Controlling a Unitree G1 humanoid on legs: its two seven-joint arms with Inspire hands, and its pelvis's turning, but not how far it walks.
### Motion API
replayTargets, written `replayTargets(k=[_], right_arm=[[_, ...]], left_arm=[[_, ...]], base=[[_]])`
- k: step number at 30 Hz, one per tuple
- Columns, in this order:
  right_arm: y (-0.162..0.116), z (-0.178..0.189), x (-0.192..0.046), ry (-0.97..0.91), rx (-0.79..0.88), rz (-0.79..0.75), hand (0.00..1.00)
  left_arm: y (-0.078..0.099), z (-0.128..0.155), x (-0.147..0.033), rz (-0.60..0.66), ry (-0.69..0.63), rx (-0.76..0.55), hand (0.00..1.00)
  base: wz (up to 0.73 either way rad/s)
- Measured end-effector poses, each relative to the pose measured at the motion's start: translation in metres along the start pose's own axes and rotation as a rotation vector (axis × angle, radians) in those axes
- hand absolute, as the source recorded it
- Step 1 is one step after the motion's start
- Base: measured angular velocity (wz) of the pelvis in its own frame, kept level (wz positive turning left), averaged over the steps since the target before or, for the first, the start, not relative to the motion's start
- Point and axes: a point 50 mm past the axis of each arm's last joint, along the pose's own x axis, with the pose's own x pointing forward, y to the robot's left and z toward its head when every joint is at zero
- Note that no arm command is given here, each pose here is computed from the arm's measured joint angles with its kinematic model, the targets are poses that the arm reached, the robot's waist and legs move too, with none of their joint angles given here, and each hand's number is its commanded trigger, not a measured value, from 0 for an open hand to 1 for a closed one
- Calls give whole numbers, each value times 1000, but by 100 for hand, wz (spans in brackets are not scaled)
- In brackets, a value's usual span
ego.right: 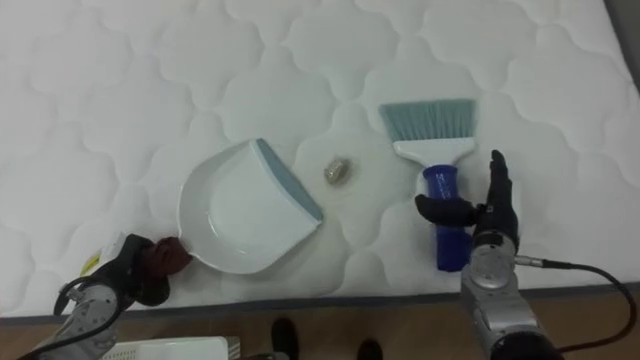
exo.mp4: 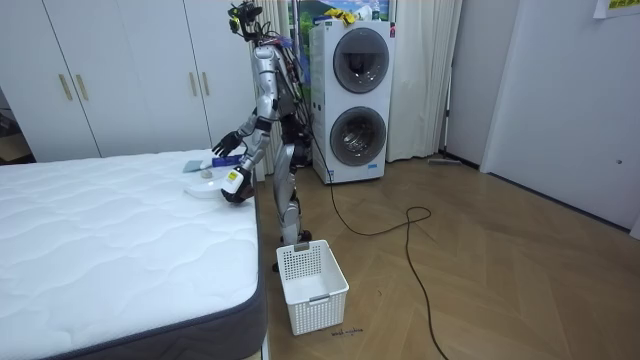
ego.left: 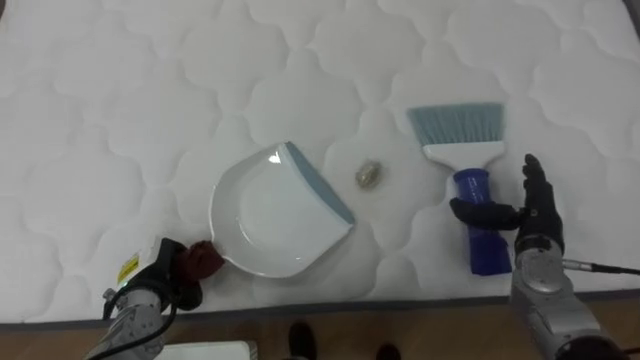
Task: Clean bed
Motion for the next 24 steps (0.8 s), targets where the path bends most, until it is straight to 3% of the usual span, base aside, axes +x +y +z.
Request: replayTargets(k=[24], right_arm=[[9,-20,-3,63,-127,87,0]], left_arm=[[1,3,2,-8,-7,7,100]], base=[[0]])
